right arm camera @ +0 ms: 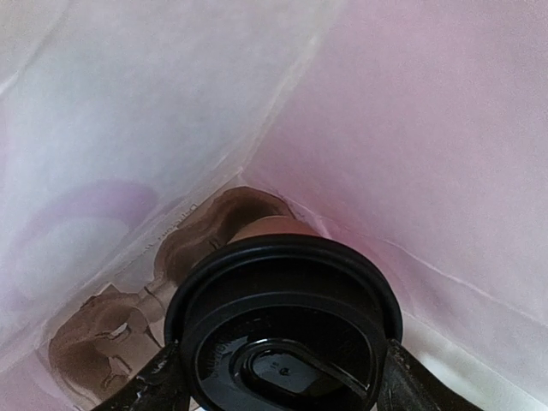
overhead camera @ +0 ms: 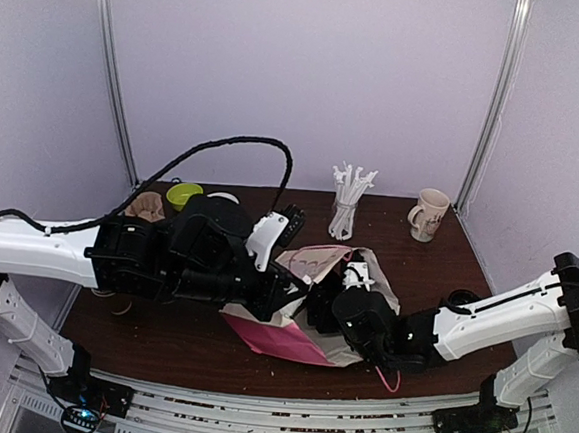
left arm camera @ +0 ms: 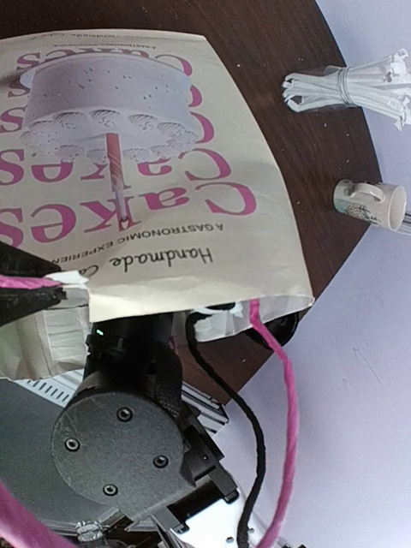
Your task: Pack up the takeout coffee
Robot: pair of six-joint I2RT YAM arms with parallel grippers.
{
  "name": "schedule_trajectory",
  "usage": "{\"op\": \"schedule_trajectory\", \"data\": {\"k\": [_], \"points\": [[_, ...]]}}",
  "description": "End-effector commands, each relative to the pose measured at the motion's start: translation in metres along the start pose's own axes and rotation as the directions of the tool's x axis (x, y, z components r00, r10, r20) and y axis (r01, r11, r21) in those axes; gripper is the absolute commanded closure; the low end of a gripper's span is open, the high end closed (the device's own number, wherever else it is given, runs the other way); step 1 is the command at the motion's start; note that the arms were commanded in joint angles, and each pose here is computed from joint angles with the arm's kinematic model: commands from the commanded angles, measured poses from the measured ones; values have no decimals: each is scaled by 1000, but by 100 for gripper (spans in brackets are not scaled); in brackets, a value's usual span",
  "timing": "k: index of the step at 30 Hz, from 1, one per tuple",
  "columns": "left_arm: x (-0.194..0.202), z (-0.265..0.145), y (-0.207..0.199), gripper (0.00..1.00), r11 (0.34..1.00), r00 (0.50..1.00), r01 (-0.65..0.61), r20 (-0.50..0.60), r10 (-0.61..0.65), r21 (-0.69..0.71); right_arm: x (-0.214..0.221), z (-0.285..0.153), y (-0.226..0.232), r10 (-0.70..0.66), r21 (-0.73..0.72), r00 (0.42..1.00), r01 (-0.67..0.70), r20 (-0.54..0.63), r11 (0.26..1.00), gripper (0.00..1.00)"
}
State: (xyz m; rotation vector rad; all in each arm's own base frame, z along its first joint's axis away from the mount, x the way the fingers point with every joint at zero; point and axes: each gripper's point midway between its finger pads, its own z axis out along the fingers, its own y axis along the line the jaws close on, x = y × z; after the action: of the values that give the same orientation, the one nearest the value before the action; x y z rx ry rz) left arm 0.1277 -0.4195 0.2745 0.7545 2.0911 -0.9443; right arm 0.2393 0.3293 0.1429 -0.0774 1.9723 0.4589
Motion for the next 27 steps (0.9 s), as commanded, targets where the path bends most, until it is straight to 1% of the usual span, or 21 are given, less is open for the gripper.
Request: {"op": "schedule_trajectory", "data": {"k": [1,6,10,15,19,22,24,27], "points": [[-33,-6,-31,100,991,993,17,114,-32,132,-10,-6,3,-78,3,996,78,-49,997,47],[-39,-7,-29,100,990,984,25,170,-49,142,-12,-14,19,-113,-79,986,103,-120,991,48],[-32,-7,-20,100,990,979,50,191,-75,132,-11,-18,29,-142,-124,970,119,-196,985,48],[-26,-21,-1,100,993,971,74,221,-93,89,-15,-22,33,-118,-143,969,89,-216,986,48],[-13,-30,16,100,996,975,81,206,-86,32,-13,-25,33,-76,-168,974,40,-214,985,48],[1,-31,28,100,997,982,74,175,-71,-12,-7,-24,30,-49,-167,976,13,-214,986,47],[8,-31,33,100,998,987,60,152,-54,-32,-7,-24,28,-31,-167,979,-4,-204,986,48],[17,-28,31,100,1000,994,10,107,-7,-26,-12,-26,28,-9,-182,984,-25,-179,983,48]]}}
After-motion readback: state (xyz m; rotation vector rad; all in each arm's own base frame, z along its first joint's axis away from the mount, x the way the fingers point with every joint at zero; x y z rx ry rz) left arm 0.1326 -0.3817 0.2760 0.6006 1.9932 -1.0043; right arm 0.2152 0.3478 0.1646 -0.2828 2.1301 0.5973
